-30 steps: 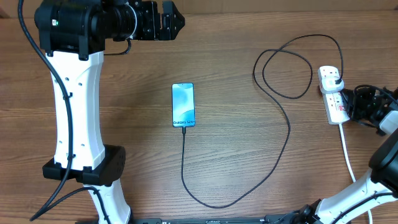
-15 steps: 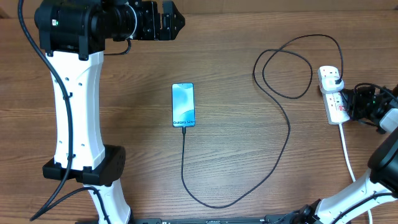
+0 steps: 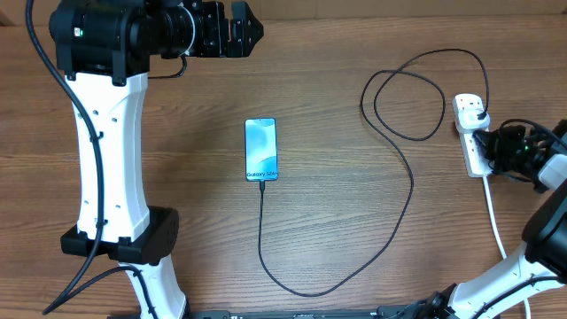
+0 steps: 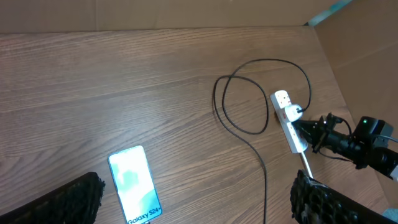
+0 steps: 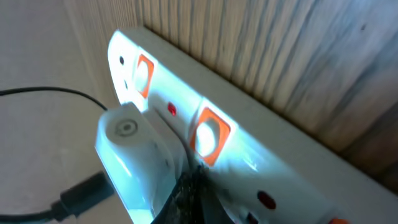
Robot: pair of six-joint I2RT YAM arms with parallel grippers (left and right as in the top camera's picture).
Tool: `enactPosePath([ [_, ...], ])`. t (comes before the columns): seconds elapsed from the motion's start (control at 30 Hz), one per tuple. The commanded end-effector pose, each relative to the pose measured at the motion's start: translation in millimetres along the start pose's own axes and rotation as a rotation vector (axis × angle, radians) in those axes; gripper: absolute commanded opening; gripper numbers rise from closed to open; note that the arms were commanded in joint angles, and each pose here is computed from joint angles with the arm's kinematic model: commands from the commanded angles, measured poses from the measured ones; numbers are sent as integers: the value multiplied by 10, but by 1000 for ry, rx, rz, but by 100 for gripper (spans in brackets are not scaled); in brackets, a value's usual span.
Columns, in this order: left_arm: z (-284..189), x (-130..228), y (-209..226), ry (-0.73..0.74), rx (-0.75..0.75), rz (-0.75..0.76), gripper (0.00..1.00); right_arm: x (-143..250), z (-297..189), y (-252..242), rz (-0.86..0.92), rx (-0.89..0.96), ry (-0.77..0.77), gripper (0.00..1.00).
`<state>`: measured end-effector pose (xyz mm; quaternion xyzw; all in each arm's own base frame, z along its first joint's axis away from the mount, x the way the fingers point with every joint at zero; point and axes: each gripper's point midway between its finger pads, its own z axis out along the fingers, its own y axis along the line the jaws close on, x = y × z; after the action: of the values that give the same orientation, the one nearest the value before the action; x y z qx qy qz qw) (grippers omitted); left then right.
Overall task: Plug charger to phone and switch on socket
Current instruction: 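Press the power strip switch down with the right gripper, then lift the right gripper up and away from the power strip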
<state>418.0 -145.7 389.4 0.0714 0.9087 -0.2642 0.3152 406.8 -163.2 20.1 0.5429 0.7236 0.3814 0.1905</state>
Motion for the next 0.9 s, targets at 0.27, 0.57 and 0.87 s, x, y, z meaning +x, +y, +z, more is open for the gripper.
enactPosePath([
  [0.27, -5, -17, -18, -5, 14, 9, 99, 31, 227, -433, 29, 111, -20, 4],
  [0.57, -5, -17, -18, -5, 14, 9, 100, -415, -404, -116, 33, -38, -129, 4],
  [0.87, -5, -17, -18, -5, 14, 9, 99, -407, -1227, 620, -124, -224, -227, 4],
])
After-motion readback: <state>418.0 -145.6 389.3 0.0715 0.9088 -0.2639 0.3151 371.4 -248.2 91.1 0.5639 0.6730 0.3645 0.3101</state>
